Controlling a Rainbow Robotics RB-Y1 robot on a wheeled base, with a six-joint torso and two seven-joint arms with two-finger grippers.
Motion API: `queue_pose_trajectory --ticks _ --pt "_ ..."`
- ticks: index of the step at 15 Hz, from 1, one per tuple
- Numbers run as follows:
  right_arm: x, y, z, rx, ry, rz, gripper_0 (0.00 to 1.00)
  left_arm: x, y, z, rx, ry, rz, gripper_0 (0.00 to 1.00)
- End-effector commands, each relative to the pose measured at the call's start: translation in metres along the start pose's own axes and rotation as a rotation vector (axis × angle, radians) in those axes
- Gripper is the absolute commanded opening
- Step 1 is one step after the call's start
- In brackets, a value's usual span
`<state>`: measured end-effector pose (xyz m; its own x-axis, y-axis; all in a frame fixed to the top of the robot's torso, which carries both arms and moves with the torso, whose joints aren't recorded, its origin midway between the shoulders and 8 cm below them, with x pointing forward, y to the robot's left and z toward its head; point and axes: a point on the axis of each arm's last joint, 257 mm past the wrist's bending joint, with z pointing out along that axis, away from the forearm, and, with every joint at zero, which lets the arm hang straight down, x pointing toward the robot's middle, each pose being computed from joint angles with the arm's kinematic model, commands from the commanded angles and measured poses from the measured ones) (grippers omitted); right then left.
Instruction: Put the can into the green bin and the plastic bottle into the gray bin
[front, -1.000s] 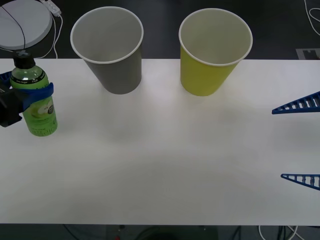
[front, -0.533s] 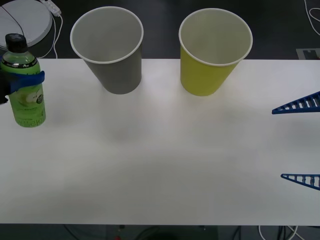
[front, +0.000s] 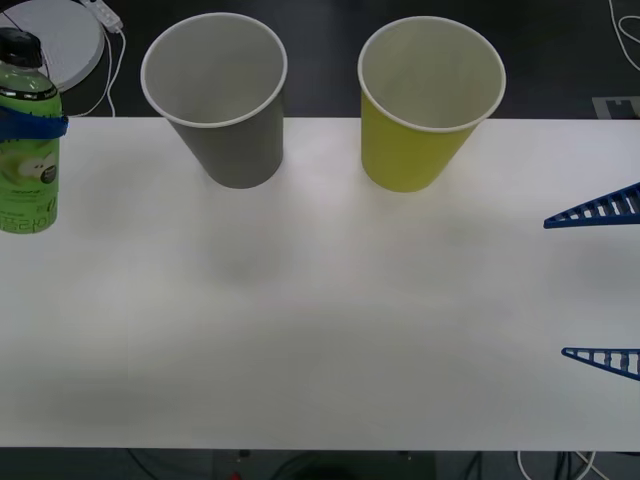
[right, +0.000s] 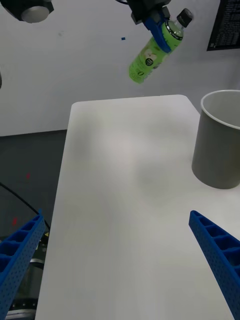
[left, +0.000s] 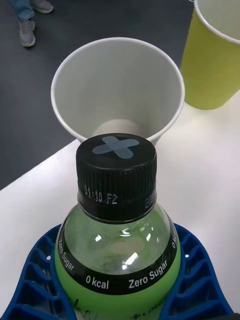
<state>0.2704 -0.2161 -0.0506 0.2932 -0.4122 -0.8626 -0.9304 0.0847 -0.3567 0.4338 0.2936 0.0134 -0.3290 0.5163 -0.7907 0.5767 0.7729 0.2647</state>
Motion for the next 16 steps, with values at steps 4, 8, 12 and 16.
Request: queue_pose_trajectory --ticks 4,8,12,16 --pt "0.0 0.0 0.0 0.0 0.0 0.0 1.0 -0.029 0.001 0.001 0.018 0.003 0.071 0.0" --pt "0.0 0.0 0.0 0.0 0.0 0.0 1.0 -0.046 0.002 0.01 0.04 -0.005 0.091 0.0" --pt "0.0 0.0 0.0 0.0 0.0 0.0 1.0 -0.065 0.0 0.02 0.07 0.005 0.132 0.0" --pt "0.0 0.0 0.0 0.0 0.0 0.0 1.0 -0.085 0.0 0.028 0.092 0.04 0.156 0.0"
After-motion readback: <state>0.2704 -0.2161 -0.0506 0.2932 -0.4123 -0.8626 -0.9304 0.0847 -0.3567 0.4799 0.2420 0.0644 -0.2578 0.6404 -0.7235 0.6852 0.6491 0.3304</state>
